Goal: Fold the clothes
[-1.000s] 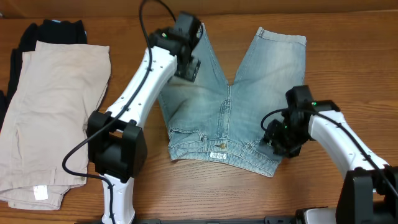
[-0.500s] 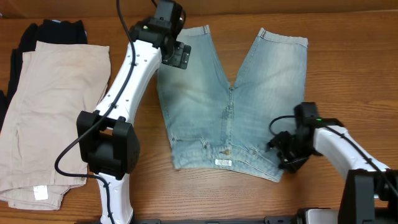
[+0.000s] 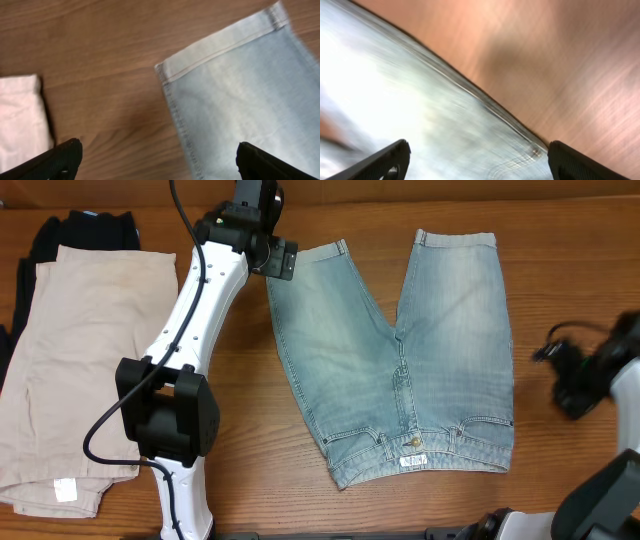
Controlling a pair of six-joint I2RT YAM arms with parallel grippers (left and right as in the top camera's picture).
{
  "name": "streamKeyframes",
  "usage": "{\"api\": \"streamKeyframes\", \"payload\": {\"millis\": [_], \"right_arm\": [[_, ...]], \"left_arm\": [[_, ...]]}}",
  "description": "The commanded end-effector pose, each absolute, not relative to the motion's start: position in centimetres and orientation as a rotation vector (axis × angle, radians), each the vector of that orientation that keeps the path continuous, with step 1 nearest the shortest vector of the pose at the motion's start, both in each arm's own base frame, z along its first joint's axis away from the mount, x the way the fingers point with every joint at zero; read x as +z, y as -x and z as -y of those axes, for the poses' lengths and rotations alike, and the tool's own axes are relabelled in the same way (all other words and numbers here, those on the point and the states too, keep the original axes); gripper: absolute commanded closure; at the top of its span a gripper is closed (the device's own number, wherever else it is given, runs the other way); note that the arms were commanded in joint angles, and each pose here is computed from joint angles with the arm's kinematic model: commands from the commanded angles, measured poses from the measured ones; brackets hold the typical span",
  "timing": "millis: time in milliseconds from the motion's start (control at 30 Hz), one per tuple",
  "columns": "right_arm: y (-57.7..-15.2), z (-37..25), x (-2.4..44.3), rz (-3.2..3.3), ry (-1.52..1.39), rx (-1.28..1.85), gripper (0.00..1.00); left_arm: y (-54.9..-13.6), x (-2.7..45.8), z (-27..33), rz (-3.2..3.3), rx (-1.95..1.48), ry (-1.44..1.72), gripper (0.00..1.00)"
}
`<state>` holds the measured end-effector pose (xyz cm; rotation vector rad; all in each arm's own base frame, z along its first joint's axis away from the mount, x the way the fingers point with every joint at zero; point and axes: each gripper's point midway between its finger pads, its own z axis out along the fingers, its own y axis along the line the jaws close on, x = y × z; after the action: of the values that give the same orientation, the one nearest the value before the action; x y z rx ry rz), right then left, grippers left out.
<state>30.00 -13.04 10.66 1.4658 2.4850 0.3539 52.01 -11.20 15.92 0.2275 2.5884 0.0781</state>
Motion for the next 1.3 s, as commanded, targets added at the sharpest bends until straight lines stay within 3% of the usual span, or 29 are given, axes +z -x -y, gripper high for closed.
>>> {"api": "streamKeyframes", "payload": {"millis": [0, 133, 267, 567, 833, 1067, 1267], "right_arm": [[-34.5, 12.8, 18.2, -2.440, -1.085, 0.415, 0.04], [-36.3, 8.4, 20.6, -2.499, -0.837, 0.485, 0.00], [-36.9, 4.7, 20.4, -2.564, -0.671, 0.495, 0.00], [-35.8, 3.1, 19.5, -2.655, -0.625, 0.418, 0.00], [-35.1, 2.9, 19.0, -2.686, -0.638, 0.420, 0.00], [-34.7, 2.9, 18.6, -2.706, -0.620, 0.417, 0.00], [-32.0, 2.3, 13.9, -2.843, -0.690, 0.434, 0.00]], "left_arm": [[-52.8, 16.1, 12.9, -2.550, -0.015, -0.313, 0.00], [-53.3, 12.3, 14.8, -2.581, -0.107, -0.465, 0.00], [-53.5, 8.3, 16.5, -2.585, -0.169, -0.657, 0.11], [-53.6, 1.0, 17.6, -2.623, -0.211, -0.799, 0.08], [-49.9, -3.5, 14.2, -2.887, -0.046, -0.706, 0.00], [-45.0, -3.8, 8.3, -3.169, 0.246, -0.447, 0.00], [-42.6, -3.1, 4.2, -3.311, 0.270, -0.287, 0.00]]}}
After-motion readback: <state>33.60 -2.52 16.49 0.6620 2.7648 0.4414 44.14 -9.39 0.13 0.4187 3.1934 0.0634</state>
